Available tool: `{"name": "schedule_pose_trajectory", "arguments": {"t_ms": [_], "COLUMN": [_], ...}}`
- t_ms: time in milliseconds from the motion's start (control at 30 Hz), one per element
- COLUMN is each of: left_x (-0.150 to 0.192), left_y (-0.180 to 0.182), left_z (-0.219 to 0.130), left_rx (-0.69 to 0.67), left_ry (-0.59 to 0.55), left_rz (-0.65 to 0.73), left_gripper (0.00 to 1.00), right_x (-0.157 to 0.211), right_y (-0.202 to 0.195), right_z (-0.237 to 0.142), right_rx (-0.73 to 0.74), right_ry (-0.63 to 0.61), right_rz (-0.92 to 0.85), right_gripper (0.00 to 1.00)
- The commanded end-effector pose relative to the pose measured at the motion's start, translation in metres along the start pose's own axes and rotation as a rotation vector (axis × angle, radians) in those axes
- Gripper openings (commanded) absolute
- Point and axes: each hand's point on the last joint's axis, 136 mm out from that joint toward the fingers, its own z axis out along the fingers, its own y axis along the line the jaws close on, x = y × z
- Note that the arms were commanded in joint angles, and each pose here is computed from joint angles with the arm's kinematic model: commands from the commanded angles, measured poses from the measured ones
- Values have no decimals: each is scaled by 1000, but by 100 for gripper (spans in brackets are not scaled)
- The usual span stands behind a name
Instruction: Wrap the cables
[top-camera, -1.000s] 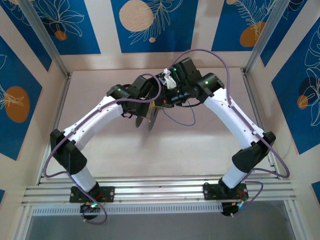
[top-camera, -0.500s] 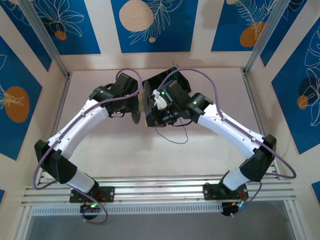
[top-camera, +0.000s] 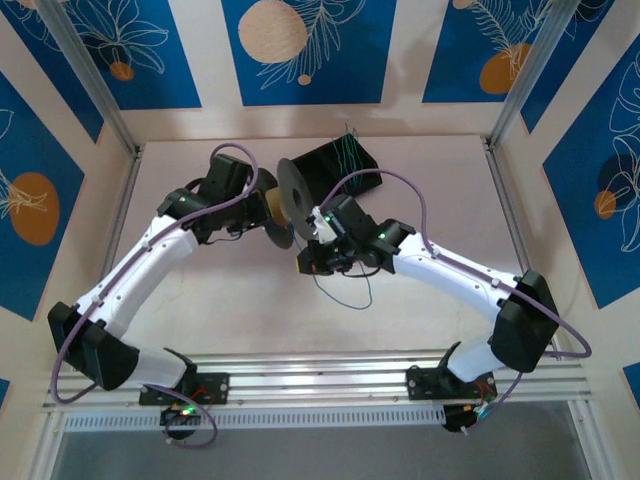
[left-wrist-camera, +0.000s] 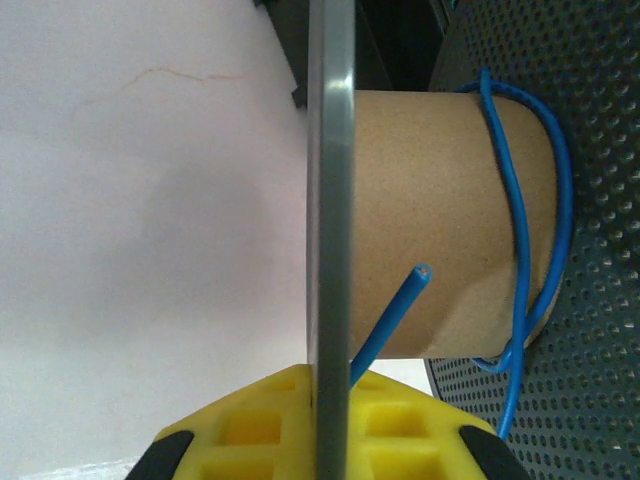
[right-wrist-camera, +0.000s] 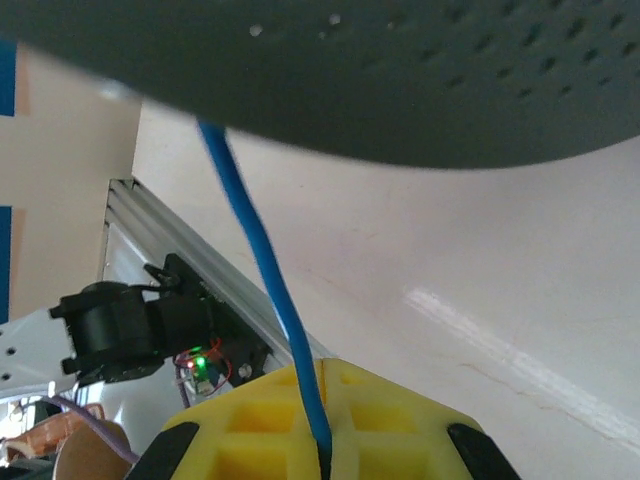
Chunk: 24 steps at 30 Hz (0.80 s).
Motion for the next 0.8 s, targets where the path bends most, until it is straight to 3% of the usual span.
{"name": "schedule_pose_trajectory", "arguments": {"t_ms": [0,400,767], "left_x": [-54,-48,-28], "left_y": [-41,-47,-69], "left_z": [-37,-37,-55], "left_rx": [228,299,459], "left_ry": [-227,-210,-124], "left_rz": [-85,-113,-115], "left_gripper": [0,0,0], "right_x": [24,14,12], "right_y": [-15,-1,-64], "right_z": [12,3,2], "right_rx": [33,-4,129], "right_ry": [66,-18,-54], "right_rz": [52,-36,87], "right_gripper": [0,0,0]}}
